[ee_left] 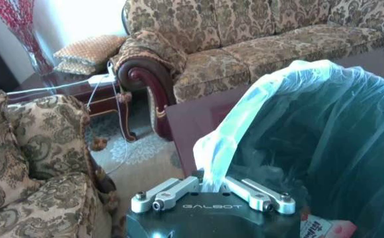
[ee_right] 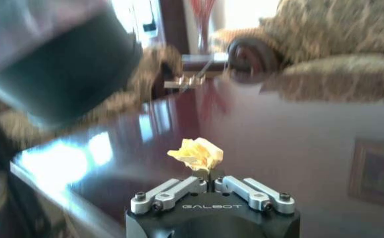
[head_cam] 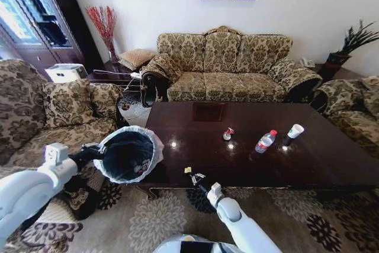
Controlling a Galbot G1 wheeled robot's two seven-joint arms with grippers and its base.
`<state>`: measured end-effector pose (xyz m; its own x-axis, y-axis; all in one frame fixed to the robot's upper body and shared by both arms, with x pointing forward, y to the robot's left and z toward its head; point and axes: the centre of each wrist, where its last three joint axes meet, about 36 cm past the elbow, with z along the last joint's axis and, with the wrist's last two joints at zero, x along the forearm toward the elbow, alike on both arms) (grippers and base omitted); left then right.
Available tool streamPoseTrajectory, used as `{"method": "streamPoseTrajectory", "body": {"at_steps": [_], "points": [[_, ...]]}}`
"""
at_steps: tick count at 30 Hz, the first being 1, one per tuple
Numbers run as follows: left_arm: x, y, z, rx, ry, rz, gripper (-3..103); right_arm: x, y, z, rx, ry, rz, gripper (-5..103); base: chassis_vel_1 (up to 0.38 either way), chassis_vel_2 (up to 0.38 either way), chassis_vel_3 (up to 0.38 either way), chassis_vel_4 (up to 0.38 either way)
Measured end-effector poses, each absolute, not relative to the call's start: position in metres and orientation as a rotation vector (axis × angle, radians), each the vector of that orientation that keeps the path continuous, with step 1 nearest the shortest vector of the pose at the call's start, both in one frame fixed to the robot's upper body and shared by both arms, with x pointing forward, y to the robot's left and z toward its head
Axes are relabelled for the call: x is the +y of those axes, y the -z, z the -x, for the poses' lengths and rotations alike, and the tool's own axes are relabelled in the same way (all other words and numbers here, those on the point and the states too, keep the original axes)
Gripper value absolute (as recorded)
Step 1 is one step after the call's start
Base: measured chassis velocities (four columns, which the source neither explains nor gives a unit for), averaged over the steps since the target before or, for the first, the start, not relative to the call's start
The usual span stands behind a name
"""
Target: Move to the front of the table and place the trash on the table into the trash bin.
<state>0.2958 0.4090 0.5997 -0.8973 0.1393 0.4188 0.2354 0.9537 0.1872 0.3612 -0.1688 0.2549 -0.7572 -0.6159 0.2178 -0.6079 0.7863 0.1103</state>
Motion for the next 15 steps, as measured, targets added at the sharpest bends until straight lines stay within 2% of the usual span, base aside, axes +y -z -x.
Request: {"method": "streamPoseTrajectory", "body": {"at_steps": [8, 15], "points": [[0.405, -0.6, -0.293, -2.695, 0.325, 0.282, 0, -0.181, -0.373, -0.36, -2.998, 0.238, -1.062, -2, 0.0, 0.0, 0.0, 0.0], [0.394, -0.599, -0.287, -2.678, 0.316, 0.316, 0, -0.159, -0.486, -0.343, -3.063, 0.448, -1.427, 0, 0.0, 0.0, 0.0, 0.0]]}}
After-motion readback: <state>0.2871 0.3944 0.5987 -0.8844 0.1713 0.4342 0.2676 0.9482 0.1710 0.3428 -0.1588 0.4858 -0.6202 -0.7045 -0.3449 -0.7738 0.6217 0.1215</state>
